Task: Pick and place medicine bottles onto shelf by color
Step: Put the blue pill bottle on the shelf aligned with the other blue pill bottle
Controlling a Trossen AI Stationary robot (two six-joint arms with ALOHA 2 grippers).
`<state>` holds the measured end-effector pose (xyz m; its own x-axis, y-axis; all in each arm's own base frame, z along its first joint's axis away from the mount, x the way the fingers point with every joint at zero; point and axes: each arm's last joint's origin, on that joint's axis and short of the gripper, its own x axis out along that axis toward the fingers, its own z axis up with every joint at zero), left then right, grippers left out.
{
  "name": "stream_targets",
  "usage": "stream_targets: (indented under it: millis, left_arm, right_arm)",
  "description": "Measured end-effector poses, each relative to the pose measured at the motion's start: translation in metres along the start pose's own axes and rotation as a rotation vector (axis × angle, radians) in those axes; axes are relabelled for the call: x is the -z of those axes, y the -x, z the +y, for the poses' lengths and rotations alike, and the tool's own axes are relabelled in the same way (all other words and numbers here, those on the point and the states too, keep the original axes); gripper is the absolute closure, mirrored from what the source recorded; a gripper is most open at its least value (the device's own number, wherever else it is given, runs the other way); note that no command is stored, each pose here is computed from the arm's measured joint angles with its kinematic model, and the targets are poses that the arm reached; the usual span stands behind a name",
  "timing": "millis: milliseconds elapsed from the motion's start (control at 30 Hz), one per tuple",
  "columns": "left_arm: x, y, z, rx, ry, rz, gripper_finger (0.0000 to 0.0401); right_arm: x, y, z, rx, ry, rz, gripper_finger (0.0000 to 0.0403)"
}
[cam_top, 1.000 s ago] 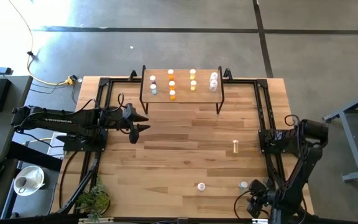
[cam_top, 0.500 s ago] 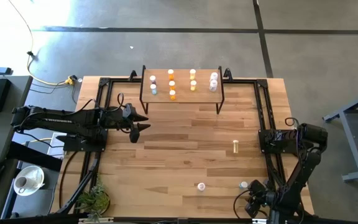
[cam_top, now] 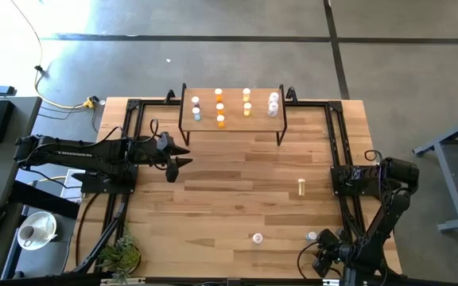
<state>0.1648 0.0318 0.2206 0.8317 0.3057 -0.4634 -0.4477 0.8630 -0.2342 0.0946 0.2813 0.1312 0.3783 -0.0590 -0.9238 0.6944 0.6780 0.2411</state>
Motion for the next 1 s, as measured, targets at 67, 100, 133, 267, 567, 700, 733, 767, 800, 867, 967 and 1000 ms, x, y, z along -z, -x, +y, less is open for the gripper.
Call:
stream_targets:
  millis: [67, 100, 133, 267, 567, 700, 733, 767, 800, 867, 967, 1000]
  left_arm:
    - [0.0, 0.0, 0.0, 0.0, 0.0, 0.0, 0.0226]
    - [0.0, 0.0, 0.0, 0.0, 0.0, 0.0, 0.0226]
    - [0.0, 0.0, 0.0, 0.0, 0.0, 0.0, 0.0226]
    - [0.0, 0.0, 0.0, 0.0, 0.0, 0.0, 0.0226]
    - [0.0, 0.0, 0.0, -0.002, 0.008, 0.0, 0.0226]
    - [0.0, 0.0, 0.0, -0.002, 0.011, -0.001, 0.0226]
    - [0.0, 0.0, 0.0, -0.003, 0.011, -0.001, 0.0226]
    - [0.0, 0.0, 0.0, -0.004, 0.01, -0.001, 0.0226]
    - [0.0, 0.0, 0.0, -0.004, 0.009, -0.001, 0.0226]
    - [0.0, 0.0, 0.0, -0.004, 0.009, -0.001, 0.0226]
    - [0.0, 0.0, 0.0, -0.004, 0.009, -0.001, 0.0226]
    - [0.0, 0.0, 0.0, -0.003, 0.008, -0.001, 0.0226]
  right_arm:
    - [-0.001, 0.0, -0.001, 0.012, 0.003, -0.007, 0.0249]
    - [-0.001, 0.0, -0.002, 0.024, 0.007, -0.012, 0.0249]
    - [-0.002, 0.0, -0.004, 0.039, 0.013, -0.019, 0.0249]
    - [-0.003, 0.0, -0.006, 0.06, 0.024, -0.031, 0.0249]
    - [-0.009, 0.0, -0.008, 0.039, 0.084, -0.155, 0.0249]
    - [-0.01, 0.001, -0.009, 0.047, 0.11, -0.172, 0.0249]
    - [-0.01, 0.001, -0.009, 0.046, 0.118, -0.178, 0.0249]
    - [-0.01, 0.001, -0.009, 0.043, 0.128, -0.184, 0.0249]
    - [-0.011, 0.001, -0.009, 0.038, 0.136, -0.195, 0.0249]
    - [-0.011, 0.001, -0.009, 0.03, 0.151, -0.209, 0.0249]
    - [-0.012, 0.001, -0.008, 0.021, 0.166, -0.227, 0.0249]
    - [-0.012, 0.001, -0.008, 0.019, 0.167, -0.231, 0.0249]
